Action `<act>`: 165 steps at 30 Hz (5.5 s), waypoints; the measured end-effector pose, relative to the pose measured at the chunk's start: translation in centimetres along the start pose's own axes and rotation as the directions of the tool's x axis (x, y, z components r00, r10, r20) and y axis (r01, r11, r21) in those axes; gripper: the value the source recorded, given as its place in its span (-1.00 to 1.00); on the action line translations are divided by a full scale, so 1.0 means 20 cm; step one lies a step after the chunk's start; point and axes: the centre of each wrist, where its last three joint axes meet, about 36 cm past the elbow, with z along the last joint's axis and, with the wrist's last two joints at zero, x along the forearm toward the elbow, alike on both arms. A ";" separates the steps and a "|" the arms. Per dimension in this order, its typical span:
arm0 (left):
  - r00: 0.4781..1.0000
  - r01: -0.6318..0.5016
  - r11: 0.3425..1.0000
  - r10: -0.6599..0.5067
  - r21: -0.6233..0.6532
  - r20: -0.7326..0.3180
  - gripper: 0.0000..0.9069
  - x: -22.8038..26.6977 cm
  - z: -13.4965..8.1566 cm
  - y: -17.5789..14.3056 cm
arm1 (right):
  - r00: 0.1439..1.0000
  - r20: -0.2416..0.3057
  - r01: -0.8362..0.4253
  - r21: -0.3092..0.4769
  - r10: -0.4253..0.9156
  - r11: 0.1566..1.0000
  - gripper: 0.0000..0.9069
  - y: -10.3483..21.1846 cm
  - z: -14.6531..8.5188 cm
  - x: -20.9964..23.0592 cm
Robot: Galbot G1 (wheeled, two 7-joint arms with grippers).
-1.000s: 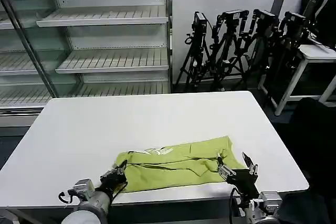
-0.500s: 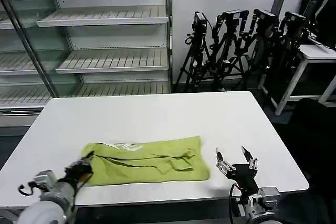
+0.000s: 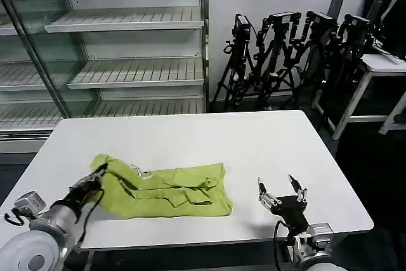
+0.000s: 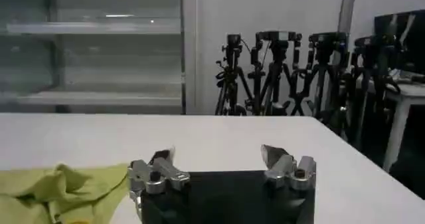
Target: Fold and organize the clothes.
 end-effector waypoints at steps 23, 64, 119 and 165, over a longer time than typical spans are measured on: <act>0.953 -0.233 0.927 0.278 0.294 -0.123 -0.49 -0.29 0.46 -0.48 | 1.000 0.003 -0.002 0.019 0.002 1.000 1.00 -0.02 0.01 -0.05; 0.994 -0.023 1.000 0.025 0.016 -0.104 1.00 -0.24 0.47 -0.29 | 1.000 0.017 0.019 0.008 -0.019 1.000 1.00 0.02 -0.01 0.00; 0.959 -0.043 0.965 0.113 0.260 -0.261 -0.91 -0.36 0.47 -0.11 | 0.999 0.036 -0.016 -0.017 0.016 1.000 1.00 0.02 -0.04 0.05; 0.998 -0.001 0.900 -0.027 -0.436 -0.058 -0.91 -0.36 0.36 -0.23 | 1.000 0.025 -0.007 -0.017 0.008 1.000 1.00 0.05 -0.02 0.03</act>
